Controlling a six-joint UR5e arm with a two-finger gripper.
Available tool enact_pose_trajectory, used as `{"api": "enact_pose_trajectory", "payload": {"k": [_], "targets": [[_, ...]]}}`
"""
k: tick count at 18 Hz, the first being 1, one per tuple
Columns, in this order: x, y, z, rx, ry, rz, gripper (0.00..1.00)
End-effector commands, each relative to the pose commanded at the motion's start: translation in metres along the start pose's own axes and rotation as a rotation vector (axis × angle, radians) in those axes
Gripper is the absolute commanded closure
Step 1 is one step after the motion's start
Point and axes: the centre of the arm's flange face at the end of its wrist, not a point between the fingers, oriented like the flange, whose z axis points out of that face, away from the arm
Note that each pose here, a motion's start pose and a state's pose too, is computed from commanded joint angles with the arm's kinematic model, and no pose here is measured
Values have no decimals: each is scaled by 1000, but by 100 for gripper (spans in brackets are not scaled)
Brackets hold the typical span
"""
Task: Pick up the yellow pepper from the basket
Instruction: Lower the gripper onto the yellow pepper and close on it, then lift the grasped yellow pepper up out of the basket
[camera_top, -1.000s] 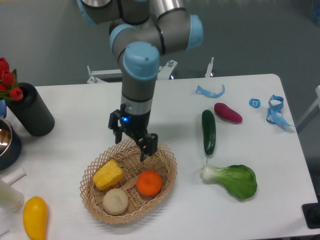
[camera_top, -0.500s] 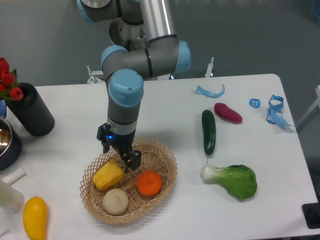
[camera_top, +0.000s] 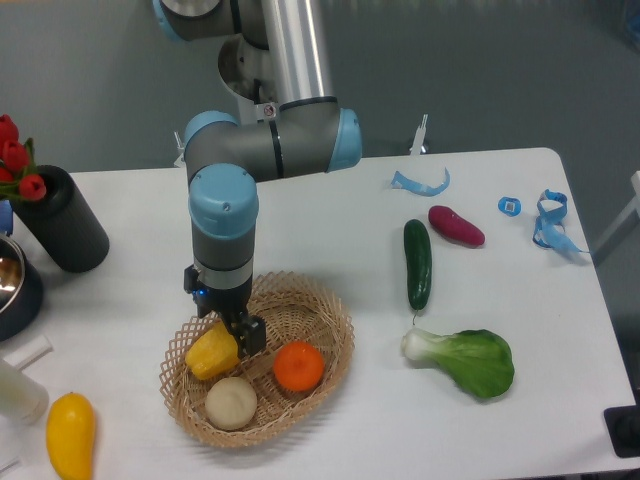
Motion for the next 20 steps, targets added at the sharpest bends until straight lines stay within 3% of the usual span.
{"api": "enact_pose_trajectory", "payload": {"k": [14,15,20], "targets": [[-2,1,21,-19,24,-32,0],[-3,0,21,-18,23,-33,4],[-5,-1,22,-17,22,-31,41]]}}
